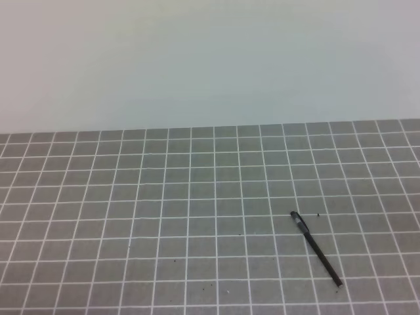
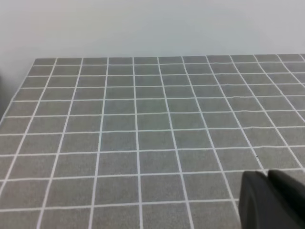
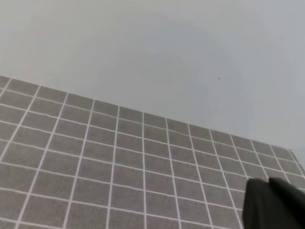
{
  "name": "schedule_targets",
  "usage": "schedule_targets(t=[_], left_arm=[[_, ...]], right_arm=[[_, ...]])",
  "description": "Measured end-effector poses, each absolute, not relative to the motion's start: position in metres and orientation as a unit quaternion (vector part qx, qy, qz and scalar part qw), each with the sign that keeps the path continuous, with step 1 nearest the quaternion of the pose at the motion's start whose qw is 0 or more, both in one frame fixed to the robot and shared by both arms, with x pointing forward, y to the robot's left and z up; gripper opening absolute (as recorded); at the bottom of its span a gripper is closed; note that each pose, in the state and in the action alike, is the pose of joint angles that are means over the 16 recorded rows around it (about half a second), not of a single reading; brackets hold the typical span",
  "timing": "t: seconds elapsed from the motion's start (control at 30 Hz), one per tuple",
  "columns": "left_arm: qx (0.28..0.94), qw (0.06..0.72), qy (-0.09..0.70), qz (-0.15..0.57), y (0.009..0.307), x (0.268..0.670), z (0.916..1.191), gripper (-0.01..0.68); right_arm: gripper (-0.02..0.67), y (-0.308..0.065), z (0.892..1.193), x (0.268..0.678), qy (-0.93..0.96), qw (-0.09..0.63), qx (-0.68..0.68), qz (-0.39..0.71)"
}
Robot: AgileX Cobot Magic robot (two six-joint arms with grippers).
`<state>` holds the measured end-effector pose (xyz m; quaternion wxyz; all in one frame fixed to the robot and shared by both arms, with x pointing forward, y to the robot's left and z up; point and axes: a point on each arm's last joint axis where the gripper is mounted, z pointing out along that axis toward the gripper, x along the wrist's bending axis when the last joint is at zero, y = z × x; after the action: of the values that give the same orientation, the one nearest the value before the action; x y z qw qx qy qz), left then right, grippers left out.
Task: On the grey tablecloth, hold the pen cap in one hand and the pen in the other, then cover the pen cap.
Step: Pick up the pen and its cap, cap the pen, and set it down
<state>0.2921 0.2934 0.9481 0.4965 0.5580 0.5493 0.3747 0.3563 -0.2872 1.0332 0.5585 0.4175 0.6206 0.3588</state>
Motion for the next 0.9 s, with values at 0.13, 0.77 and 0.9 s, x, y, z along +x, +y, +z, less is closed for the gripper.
schedule_targets(t=[0.13, 0.77, 0.9], left_arm=[[0.557, 0.497, 0.55, 0.374, 0.293, 0.292, 0.948, 0.0], [0.556, 0.498, 0.551, 0.373, 0.293, 0.292, 0.948, 0.0], [0.556, 0.498, 0.551, 0.373, 0.293, 0.292, 0.948, 0.0]], right_arm=[[-0.001, -0.289, 1.035, 0.355, 0.615, 0.562, 0.419, 0.362], [-0.001, -0.325, 1.055, 0.322, 0.483, 0.644, 0.473, 0.357], [-0.001, -0.329, 1.057, 0.318, 0.467, 0.654, 0.48, 0.352]])
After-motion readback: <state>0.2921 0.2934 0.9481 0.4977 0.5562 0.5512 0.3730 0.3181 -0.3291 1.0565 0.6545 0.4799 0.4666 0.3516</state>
